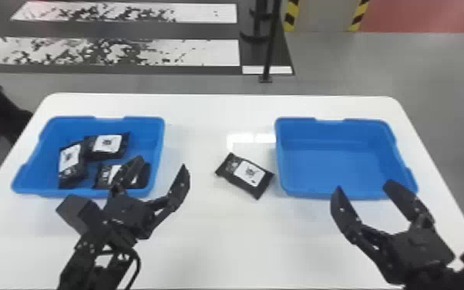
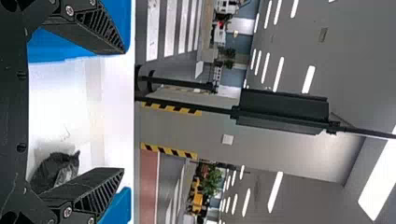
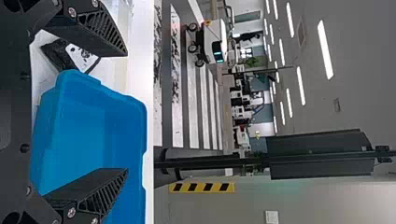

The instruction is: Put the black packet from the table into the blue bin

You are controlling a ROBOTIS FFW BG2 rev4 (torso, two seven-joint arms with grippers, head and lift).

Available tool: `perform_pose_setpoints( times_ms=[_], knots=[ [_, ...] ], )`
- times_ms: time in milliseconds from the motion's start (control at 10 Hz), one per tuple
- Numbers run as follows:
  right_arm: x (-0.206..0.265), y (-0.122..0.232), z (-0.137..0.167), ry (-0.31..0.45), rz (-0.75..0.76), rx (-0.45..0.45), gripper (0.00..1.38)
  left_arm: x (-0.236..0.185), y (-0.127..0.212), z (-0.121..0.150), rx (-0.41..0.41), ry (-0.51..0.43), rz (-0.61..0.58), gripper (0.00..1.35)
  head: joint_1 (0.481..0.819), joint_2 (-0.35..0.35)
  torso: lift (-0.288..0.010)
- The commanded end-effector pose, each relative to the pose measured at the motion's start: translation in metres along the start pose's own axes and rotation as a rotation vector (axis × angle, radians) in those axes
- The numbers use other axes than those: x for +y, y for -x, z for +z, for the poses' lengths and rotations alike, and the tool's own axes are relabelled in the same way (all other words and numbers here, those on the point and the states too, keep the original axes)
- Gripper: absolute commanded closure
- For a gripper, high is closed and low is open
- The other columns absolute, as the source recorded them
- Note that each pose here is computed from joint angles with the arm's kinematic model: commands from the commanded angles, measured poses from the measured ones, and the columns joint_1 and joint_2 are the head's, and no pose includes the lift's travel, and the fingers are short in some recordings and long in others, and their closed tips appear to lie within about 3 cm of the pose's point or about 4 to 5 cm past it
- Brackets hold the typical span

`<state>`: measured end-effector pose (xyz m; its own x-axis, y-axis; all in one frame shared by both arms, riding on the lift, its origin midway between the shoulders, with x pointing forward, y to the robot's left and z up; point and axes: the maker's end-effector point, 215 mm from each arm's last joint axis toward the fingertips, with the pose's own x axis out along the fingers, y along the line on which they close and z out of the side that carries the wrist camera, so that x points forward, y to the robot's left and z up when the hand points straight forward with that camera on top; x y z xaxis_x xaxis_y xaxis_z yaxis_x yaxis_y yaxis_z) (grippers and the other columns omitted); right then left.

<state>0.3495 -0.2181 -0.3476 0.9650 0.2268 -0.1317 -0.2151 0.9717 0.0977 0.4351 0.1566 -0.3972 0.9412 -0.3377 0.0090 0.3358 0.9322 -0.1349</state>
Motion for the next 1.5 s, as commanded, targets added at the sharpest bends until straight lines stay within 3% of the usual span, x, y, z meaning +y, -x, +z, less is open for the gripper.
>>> perform_pose_setpoints(
  times_ms=[0,200,500,700,1000,1400],
  knots=[
    [0.0,-0.001,-0.001,-0.001,0.0,0.002,0.13,-0.029,-0.032,-0.01,0.037,0.012,-0.066,0.13,0.695,-0.083,-0.11],
    [0.0,-0.001,-0.001,-0.002,0.001,0.002,0.13,-0.057,-0.065,-0.033,0.101,-0.024,-0.154,0.13,0.695,-0.144,-0.11],
    [0.0,-0.002,-0.003,-0.003,0.0,0.004,0.14,-0.068,-0.081,-0.071,0.24,-0.129,-0.194,0.14,0.695,-0.2,-0.11],
    [0.0,-0.002,-0.003,-0.002,0.003,0.004,0.14,-0.105,-0.096,-0.096,0.323,-0.153,-0.287,0.14,0.695,-0.227,-0.11],
    [0.0,-0.002,-0.004,-0.002,0.002,0.007,0.14,-0.14,-0.109,-0.105,0.346,-0.192,-0.37,0.14,0.695,-0.289,-0.11],
    [0.0,-0.002,-0.005,-0.011,0.004,0.007,0.14,-0.132,-0.131,-0.124,0.366,-0.313,-0.369,0.13,0.695,-0.317,-0.11]
  ],
)
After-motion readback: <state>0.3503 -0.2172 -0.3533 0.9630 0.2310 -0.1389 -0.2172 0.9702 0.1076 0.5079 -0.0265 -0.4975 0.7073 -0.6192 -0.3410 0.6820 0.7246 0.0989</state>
